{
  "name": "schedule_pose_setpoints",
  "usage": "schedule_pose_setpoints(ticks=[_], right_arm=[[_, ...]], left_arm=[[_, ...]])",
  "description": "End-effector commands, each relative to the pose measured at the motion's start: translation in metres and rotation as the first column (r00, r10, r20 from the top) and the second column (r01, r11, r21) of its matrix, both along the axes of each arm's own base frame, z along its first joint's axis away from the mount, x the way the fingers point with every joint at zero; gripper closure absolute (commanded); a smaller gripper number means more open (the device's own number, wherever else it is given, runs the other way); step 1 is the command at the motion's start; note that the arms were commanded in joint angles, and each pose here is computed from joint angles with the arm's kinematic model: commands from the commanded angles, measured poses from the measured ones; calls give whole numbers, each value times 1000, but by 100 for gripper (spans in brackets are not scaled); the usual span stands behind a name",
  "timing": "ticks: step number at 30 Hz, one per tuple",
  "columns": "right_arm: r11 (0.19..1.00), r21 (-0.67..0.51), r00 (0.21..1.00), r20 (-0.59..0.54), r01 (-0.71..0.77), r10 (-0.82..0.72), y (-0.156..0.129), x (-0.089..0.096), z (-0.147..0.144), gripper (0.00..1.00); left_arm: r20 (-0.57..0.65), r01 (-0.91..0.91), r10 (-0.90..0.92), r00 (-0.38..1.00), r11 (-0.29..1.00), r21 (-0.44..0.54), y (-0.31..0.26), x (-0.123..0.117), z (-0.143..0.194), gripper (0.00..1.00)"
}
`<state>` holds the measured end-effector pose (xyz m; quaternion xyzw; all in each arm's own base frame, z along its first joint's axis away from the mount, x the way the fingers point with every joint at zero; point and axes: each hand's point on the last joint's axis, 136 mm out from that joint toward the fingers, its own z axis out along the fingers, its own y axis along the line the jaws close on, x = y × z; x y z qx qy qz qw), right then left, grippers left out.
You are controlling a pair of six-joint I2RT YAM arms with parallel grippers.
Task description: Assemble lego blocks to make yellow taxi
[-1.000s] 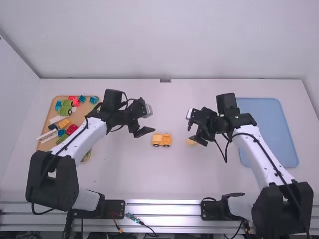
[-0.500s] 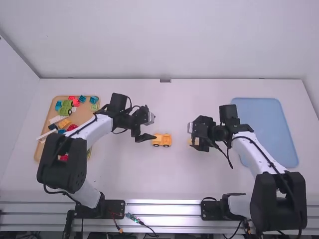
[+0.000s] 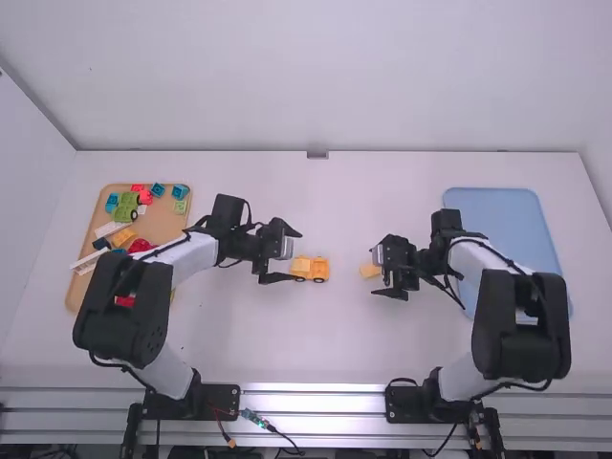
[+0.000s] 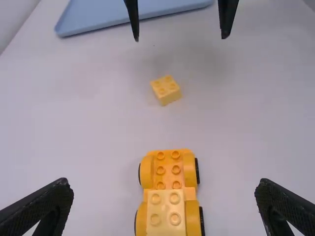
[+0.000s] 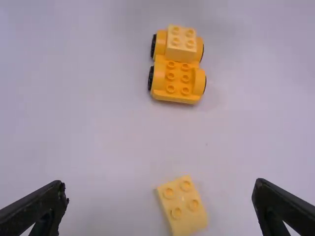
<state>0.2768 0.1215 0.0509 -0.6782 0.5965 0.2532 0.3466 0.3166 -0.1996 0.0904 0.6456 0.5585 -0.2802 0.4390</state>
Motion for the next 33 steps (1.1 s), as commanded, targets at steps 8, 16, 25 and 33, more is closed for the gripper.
schedule_pose_setpoints(ticks=[8,16,25,33], right_arm=[[996,-8,996,7,-84,84,2,33,-14,1],[991,23,988,-78,-130,132,-2,37,-35,1],[991,46,986,-104,-126,130,-1,40,-50,2],[991,41,985,-111,-128,131,0,42,-64,9]], left_arm=[[-66,4,-5,998,1000,-25,0,-9,-21,1],[-115,14,-23,993,997,-78,-6,-3,-35,1],[-125,33,-49,991,992,-125,-10,3,-54,1],[-149,51,-68,986,992,-119,-18,1,-65,1]])
